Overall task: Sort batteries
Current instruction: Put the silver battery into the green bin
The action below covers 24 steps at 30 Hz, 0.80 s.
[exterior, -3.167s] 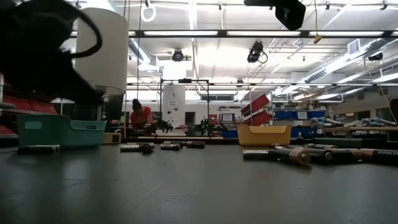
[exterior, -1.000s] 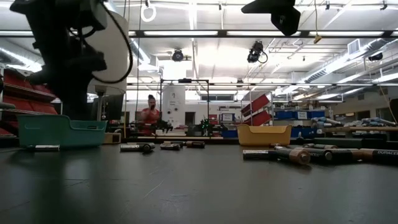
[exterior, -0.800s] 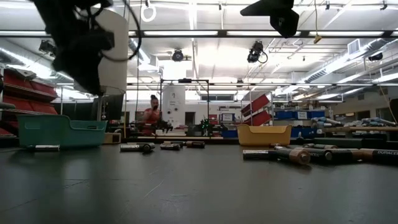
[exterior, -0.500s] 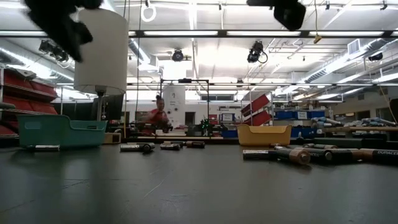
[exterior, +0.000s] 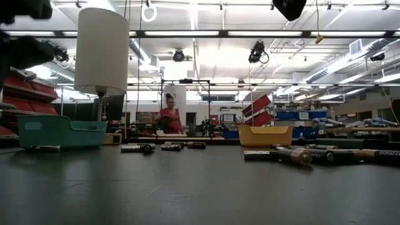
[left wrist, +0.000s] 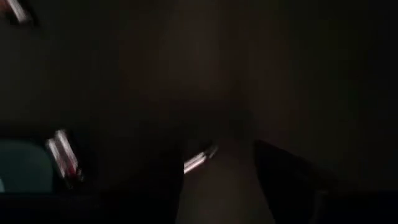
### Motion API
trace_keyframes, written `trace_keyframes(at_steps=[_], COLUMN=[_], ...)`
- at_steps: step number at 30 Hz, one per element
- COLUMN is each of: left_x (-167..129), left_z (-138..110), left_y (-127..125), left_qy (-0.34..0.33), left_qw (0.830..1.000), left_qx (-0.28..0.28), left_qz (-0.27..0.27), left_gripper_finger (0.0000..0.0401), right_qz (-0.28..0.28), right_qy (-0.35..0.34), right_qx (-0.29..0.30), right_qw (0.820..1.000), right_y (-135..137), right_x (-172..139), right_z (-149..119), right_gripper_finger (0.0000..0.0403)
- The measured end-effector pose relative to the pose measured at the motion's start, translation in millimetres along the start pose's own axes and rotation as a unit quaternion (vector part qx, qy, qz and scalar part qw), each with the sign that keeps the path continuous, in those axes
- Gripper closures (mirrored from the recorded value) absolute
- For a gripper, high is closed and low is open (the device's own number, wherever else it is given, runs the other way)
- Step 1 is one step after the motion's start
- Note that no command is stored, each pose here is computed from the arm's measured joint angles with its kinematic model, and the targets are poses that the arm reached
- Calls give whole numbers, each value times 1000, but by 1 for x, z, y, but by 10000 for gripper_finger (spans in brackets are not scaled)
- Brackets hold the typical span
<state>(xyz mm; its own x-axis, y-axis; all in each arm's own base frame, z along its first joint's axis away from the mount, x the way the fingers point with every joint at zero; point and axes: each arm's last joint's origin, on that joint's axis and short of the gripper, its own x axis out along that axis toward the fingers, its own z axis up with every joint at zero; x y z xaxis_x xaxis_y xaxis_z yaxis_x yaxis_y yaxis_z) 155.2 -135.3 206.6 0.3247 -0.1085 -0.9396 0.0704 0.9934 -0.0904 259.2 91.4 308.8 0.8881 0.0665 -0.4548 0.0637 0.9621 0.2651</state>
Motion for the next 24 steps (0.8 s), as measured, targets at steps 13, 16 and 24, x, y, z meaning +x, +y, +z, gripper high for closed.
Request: trace_keyframes(at_steps=[13,16,24], left_x=[45,49,63], left_z=[-4,-4,-3], left_y=[-7,-7,-6], left_qy=[109,120,154], left_qw=[990,986,978], left_qx=[70,100,135], left_qz=[50,50,46], left_gripper_finger=[188,191,230], right_qz=[15,15,16], right_qy=[-4,-4,-5], right_qx=[-11,-10,-9], right_qw=[1000,1000,1000], right_y=[6,6,6], right_x=[-2,-2,-2], right_z=[4,4,4], right_gripper_finger=[239,239,239])
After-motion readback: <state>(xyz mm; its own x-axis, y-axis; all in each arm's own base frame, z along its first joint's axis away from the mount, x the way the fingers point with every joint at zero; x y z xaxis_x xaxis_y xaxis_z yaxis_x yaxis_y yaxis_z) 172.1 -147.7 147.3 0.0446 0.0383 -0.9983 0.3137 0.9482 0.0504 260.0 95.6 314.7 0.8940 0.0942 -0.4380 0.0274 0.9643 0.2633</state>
